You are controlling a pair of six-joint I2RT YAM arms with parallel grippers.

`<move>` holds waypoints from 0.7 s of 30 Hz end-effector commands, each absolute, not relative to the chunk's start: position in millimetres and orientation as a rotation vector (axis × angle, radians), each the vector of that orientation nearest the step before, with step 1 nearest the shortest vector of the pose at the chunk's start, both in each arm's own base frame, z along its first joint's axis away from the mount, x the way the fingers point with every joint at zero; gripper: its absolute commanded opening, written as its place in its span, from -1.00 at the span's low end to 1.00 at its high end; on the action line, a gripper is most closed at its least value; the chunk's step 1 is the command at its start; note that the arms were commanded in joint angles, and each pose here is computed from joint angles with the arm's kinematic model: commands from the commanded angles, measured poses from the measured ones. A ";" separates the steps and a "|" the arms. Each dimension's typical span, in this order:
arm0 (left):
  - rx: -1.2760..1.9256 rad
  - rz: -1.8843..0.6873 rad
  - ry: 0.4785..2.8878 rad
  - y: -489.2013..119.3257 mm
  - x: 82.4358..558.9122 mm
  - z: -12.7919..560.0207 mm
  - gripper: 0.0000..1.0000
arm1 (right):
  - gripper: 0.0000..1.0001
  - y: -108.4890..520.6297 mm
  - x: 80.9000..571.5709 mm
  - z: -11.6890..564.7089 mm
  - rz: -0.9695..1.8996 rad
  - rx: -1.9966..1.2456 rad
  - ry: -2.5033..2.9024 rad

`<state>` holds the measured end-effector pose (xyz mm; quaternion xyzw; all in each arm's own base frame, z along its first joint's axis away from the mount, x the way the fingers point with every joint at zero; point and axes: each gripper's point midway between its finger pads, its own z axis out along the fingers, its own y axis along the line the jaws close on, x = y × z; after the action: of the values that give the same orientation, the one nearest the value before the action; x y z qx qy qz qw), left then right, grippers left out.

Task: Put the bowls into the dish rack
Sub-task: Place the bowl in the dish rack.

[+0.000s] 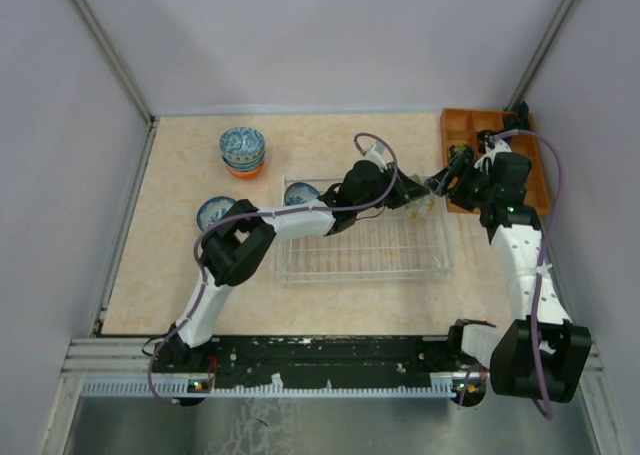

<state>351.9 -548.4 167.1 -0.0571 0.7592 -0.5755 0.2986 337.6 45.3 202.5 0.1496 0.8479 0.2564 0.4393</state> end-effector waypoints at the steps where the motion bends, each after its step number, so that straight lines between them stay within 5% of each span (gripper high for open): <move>1: -0.145 -1.377 2.188 -542.7 348.9 103.2 -0.47 | 0.29 45.7 340.4 222.4 0.652 0.334 2.040; 21: -0.139 -1.379 2.180 -543.7 353.6 104.9 -0.30 | 0.29 46.7 340.3 221.9 0.665 0.329 2.038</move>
<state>352.9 -554.4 164.6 -0.0511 0.7618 -0.5749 0.2942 336.6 48.0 203.5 0.1450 0.8471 0.2647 0.4374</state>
